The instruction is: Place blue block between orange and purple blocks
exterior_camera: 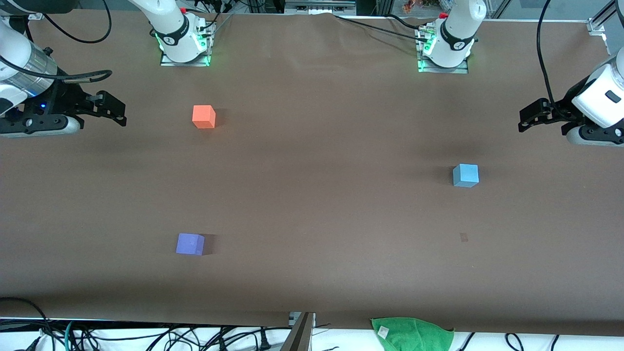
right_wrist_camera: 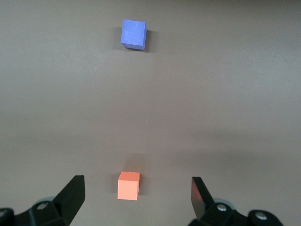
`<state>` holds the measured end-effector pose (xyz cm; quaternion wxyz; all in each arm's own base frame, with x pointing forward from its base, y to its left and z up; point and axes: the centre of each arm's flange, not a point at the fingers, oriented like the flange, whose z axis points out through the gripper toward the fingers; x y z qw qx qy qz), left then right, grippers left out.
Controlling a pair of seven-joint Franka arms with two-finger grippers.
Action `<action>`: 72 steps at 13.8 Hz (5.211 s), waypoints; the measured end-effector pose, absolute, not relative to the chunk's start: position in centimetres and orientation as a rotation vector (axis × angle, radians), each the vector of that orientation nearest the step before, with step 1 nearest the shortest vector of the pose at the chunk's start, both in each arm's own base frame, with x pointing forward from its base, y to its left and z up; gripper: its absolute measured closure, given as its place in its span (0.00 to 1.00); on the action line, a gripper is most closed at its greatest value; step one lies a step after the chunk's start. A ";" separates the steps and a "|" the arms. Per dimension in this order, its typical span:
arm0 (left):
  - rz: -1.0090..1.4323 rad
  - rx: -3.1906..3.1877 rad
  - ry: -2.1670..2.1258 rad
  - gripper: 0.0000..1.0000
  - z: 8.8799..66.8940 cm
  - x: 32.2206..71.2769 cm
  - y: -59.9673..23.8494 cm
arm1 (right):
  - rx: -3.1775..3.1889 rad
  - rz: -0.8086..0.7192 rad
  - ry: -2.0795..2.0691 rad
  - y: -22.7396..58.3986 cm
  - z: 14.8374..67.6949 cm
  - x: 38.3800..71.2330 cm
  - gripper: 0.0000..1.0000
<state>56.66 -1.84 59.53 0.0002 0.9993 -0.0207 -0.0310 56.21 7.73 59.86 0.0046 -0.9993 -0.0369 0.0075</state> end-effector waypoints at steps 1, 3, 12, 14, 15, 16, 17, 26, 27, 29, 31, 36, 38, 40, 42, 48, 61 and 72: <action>-0.097 3.139 -0.065 0.00 59.5 56.7 -1.8 | -3.130 0.023 -0.115 7.7 59.9 56.2 0.00; -0.097 3.139 -0.065 0.00 59.5 56.7 -1.8 | -3.130 0.023 -0.115 7.7 59.9 56.2 0.00; -0.134 3.138 -0.061 0.00 58.9 56.7 -1.7 | -3.130 0.023 -0.115 7.7 59.9 56.2 0.00; -0.140 3.137 -0.061 0.00 58.6 56.9 -1.7 | -3.130 0.023 -0.115 7.7 59.9 56.2 0.00; -0.146 3.137 -0.061 0.00 58.4 57.0 -1.7 | -3.130 0.024 -0.115 7.7 59.9 56.2 0.00; -0.154 3.136 -0.062 0.00 58.1 57.1 -1.7 | -3.130 0.023 -0.115 7.7 59.9 56.2 0.00; -0.170 3.135 -0.064 0.00 57.7 57.2 -1.8 | -3.130 0.024 -0.115 7.7 59.9 56.2 0.00; -0.828 3.022 -0.101 0.00 40.4 58.8 -2.9 | -3.130 0.024 -0.114 7.7 59.8 56.2 0.00; -0.873 3.008 -0.100 0.00 38.0 58.9 -2.9 | -3.131 0.024 -0.114 7.7 59.8 56.2 0.00; -0.842 3.012 -0.092 0.00 32.8 59.4 -2.7 | -3.131 0.025 -0.113 7.6 59.8 56.2 0.00; -0.689 3.059 -0.093 0.00 27.8 59.2 -2.2 | -3.131 0.024 -0.113 7.6 59.8 56.2 0.00; -0.182 3.179 -0.170 0.00 25.5 60.8 -0.4 | -3.131 0.024 -0.112 7.6 59.8 56.2 0.00; -0.111 3.177 -0.165 0.00 23.9 59.9 0.4 | -3.131 0.025 -0.112 7.6 59.8 56.2 0.00; -0.141 3.168 -0.156 0.00 22.3 58.4 0.4 | -3.131 0.024 -0.112 7.6 59.8 56.2 0.00; -0.173 3.137 -0.109 0.00 21.2 57.4 0.1 | -3.131 0.024 -0.112 7.6 59.8 56.2 0.00; -0.228 3.119 -0.097 0.19 17.9 55.6 -0.1 | -3.131 0.024 -0.111 7.6 59.8 56.2 0.00; -0.302 2.995 -0.161 0.42 32.8 54.3 -30.5 | -3.132 0.027 -0.094 6.9 59.8 56.3 0.00; -0.136 3.073 0.155 0.36 18.2 47.8 -50.5 | -3.133 -0.006 -0.045 5.2 59.6 57.0 0.00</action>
